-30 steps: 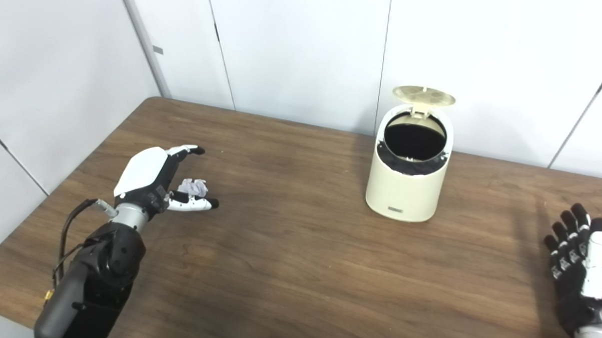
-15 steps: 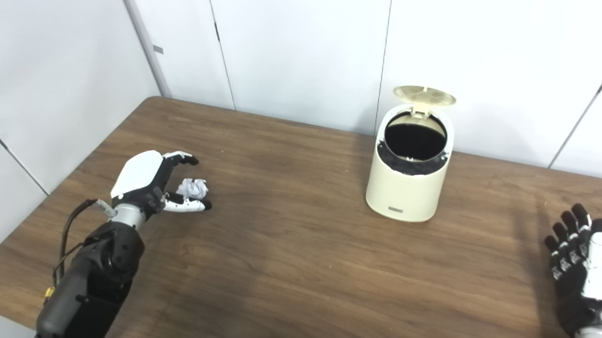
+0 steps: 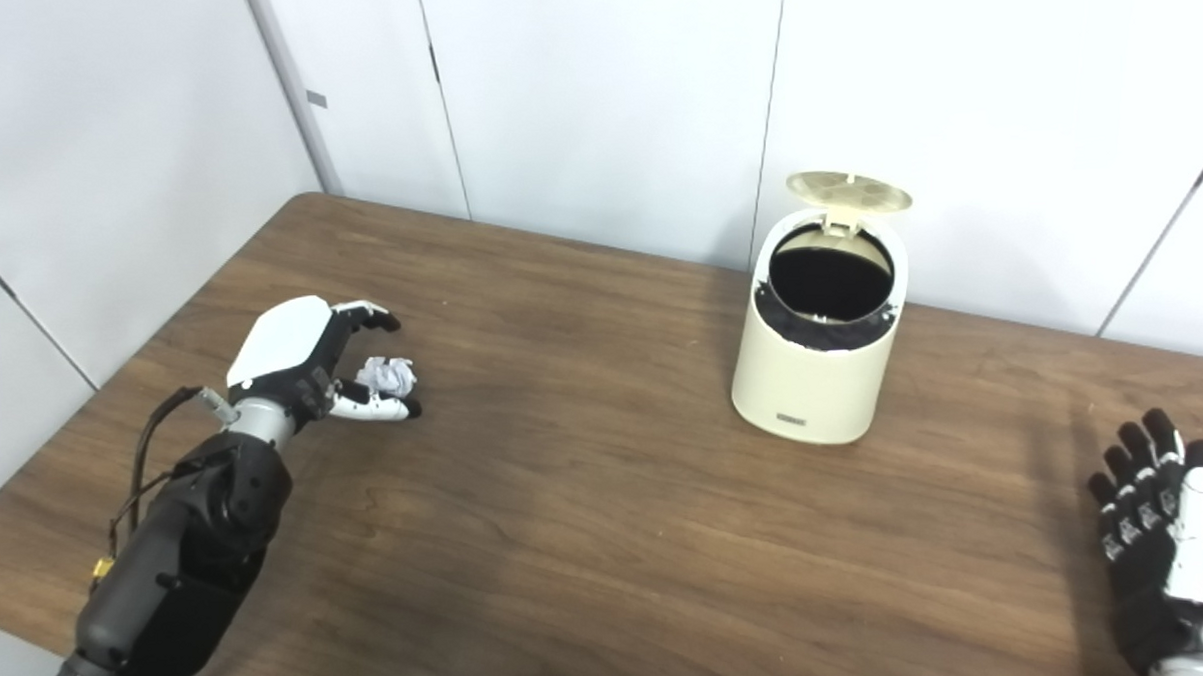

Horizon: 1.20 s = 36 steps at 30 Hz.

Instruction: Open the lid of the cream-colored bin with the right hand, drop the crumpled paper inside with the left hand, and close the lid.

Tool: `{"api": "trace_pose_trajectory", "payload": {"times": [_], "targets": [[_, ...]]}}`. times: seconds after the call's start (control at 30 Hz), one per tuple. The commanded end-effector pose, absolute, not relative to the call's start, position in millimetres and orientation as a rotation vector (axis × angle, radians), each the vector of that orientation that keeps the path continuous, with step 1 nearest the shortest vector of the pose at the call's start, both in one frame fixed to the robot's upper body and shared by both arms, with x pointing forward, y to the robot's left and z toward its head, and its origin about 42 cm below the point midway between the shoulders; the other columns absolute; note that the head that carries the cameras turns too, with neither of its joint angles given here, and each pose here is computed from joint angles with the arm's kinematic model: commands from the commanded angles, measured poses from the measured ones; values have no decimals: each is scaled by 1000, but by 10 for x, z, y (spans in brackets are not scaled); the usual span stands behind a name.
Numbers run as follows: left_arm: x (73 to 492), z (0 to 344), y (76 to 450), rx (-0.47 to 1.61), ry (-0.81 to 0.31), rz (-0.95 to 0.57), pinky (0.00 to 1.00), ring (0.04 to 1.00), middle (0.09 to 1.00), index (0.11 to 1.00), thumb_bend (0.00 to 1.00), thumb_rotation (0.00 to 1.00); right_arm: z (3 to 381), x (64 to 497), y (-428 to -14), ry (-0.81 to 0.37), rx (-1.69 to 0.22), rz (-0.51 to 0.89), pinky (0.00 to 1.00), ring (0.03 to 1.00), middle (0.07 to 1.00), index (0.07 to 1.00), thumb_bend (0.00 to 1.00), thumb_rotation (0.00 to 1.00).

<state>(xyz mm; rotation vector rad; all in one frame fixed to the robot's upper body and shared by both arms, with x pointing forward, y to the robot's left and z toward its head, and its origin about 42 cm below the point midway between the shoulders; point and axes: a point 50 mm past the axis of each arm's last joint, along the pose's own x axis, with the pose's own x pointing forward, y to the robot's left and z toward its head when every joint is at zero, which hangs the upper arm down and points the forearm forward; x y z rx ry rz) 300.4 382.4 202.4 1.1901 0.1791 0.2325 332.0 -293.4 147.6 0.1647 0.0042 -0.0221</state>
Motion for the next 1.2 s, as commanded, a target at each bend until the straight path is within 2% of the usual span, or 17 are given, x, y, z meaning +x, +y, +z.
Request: {"api": "trace_pose_trajectory", "payload": {"times": [0.0,1.17], "targets": [[3069,2254,3874,1232,133,276,708,802,801,753,826,187,1660,3371,-2938,-71,149,-7,1000,1000,987,993,490,1000],[3159,2231,3852,1262,234,204,683,773,784,752,801,155,1601,3381,-2974,-71,130,-21,997,990,976,998,516,1000]]}}
